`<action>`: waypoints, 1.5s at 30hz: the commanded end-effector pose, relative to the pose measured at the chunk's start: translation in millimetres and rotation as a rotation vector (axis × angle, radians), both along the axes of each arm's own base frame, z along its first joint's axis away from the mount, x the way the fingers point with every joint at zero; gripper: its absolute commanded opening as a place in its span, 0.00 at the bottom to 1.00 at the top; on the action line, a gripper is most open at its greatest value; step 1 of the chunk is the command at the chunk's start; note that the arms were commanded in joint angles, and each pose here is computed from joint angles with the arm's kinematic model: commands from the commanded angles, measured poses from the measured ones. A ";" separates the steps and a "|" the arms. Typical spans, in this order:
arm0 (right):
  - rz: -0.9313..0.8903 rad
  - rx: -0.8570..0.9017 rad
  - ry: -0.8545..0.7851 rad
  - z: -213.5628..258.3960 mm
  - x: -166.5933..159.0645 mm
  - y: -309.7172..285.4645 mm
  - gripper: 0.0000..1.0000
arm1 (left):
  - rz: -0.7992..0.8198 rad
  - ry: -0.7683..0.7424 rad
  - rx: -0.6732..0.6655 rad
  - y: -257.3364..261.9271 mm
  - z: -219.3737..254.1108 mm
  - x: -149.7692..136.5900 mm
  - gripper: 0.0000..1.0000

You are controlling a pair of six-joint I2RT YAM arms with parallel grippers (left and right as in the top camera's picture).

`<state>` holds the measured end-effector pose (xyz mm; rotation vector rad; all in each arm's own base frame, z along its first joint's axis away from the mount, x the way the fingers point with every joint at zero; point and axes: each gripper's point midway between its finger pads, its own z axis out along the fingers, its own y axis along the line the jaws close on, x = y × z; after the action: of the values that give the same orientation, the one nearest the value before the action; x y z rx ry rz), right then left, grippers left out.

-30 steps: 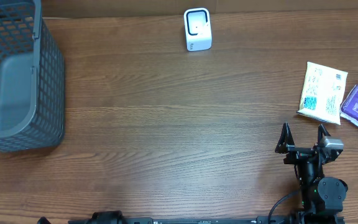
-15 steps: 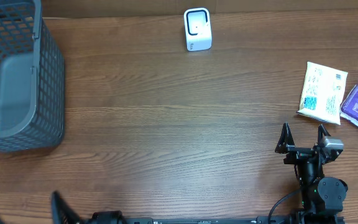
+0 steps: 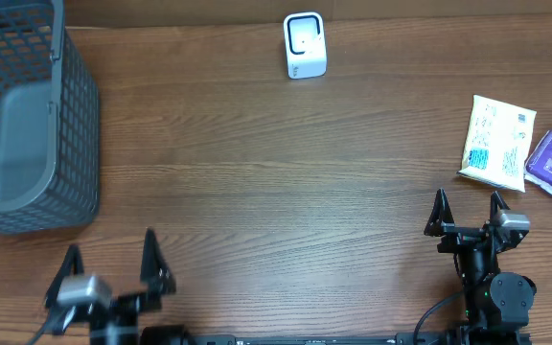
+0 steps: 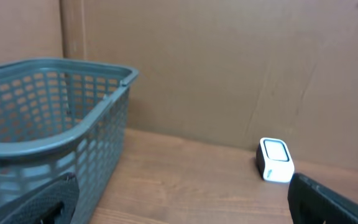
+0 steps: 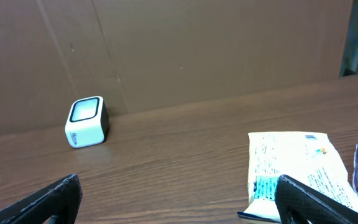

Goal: Scan the item barcode

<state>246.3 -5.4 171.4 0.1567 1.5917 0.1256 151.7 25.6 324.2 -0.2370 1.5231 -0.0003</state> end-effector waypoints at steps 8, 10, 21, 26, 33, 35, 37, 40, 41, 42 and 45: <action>-0.010 0.002 0.000 -2.4 0.3 -1.9 1.00 | -0.104 -0.029 -0.004 -14.9 -68.8 67.6 1.00; -0.010 0.002 0.000 -2.4 0.3 -1.9 1.00 | -0.101 -0.045 -0.002 -14.1 -79.5 75.2 1.00; -0.010 0.002 0.000 -2.5 0.3 -1.8 1.00 | 0.005 0.024 0.006 4.7 -144.5 91.9 1.00; -0.011 0.002 0.000 -2.5 0.3 -2.0 1.00 | 0.022 0.089 0.051 6.8 -161.9 92.1 1.00; -0.010 0.002 0.000 -2.5 0.3 -1.8 1.00 | 0.000 0.112 0.114 2.6 -165.2 92.4 1.00; -0.010 0.002 0.000 -2.4 0.3 -1.9 1.00 | 0.001 0.111 0.114 2.8 -165.0 92.4 1.00; -0.010 0.002 0.000 -2.4 0.3 -1.9 1.00 | 0.001 0.111 0.114 2.8 -165.0 92.4 1.00; -0.010 0.002 0.000 -2.4 0.3 -1.9 1.00 | 0.001 0.111 0.114 2.8 -165.0 92.4 1.00; -0.011 0.002 0.000 -2.5 0.3 -2.0 1.00 | 0.001 0.111 0.114 2.8 -165.0 92.4 1.00; -0.010 0.002 0.000 -2.4 0.3 -1.9 1.00 | 0.001 0.111 0.114 2.8 -165.0 92.4 1.00; -0.010 0.002 0.000 -2.5 0.3 -1.8 1.00 | 0.001 0.111 0.114 2.8 -165.0 92.4 1.00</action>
<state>246.3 -5.7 171.5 0.1585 1.5911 0.1244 244.3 27.5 160.6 -0.1558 1.6285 0.0834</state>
